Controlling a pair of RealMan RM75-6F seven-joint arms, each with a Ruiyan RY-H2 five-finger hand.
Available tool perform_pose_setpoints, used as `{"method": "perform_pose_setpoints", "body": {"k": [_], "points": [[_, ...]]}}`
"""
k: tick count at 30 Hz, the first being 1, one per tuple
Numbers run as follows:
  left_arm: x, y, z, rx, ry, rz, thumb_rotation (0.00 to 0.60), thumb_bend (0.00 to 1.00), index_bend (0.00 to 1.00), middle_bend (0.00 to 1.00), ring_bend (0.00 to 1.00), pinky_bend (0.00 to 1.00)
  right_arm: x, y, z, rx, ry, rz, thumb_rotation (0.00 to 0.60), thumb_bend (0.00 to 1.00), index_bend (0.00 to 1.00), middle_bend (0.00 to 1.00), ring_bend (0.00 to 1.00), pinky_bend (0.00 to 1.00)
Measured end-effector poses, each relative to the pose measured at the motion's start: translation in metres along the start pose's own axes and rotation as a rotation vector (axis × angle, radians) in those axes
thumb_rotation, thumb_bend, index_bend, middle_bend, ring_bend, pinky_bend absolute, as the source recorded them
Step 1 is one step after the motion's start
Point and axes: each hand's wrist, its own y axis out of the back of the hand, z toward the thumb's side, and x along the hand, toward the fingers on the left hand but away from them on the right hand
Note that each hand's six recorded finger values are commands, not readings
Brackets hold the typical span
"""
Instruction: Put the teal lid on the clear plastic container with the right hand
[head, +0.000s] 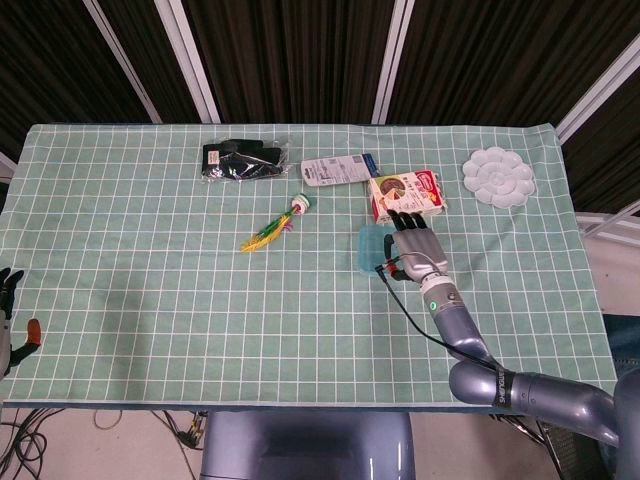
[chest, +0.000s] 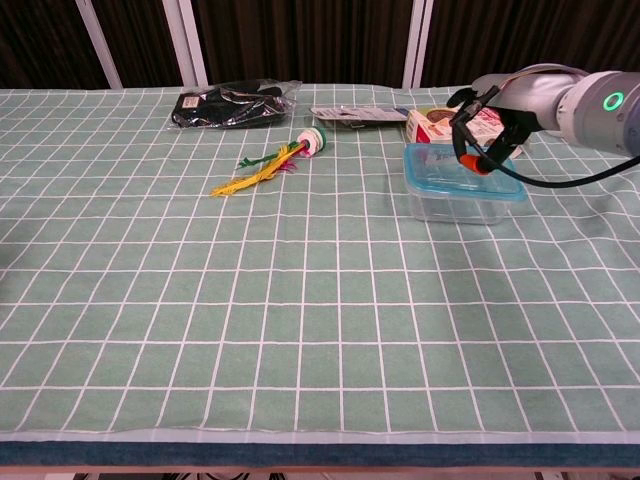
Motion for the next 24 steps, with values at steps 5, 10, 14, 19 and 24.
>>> {"method": "perform_pose_setpoints", "body": {"k": [5, 10, 14, 19, 24], "points": [[0.0, 0.001, -0.001, -0.005, 0.002, -0.002, 0.6, 0.52, 0.07, 0.0, 0.0, 0.0, -0.003, -0.011, 0.02, 0.0, 0.03, 0.031, 0.6, 0.51, 0.61, 0.04, 0.0, 0.0], [0.001, 0.001, -0.001, -0.006, 0.001, -0.002, 0.6, 0.53, 0.07, 0.0, 0.0, 0.0, -0.008, -0.017, 0.029, 0.004, 0.035, 0.041, 0.6, 0.51, 0.61, 0.04, 0.0, 0.0], [0.001, 0.001, -0.002, -0.007, 0.001, -0.002, 0.6, 0.53, 0.07, 0.0, 0.0, 0.0, -0.011, -0.019, 0.027, 0.01, 0.024, 0.043, 0.6, 0.51, 0.61, 0.04, 0.0, 0.0], [0.001, 0.001, -0.002, -0.004, 0.002, -0.003, 0.6, 0.52, 0.07, 0.0, 0.0, 0.0, -0.012, -0.018, 0.021, 0.01, 0.01, 0.043, 0.6, 0.51, 0.61, 0.04, 0.0, 0.0], [0.001, 0.001, -0.002, -0.004, 0.003, -0.001, 0.6, 0.53, 0.07, 0.0, 0.0, 0.0, -0.012, -0.02, 0.018, 0.009, 0.004, 0.051, 0.6, 0.51, 0.61, 0.04, 0.0, 0.0]]}}
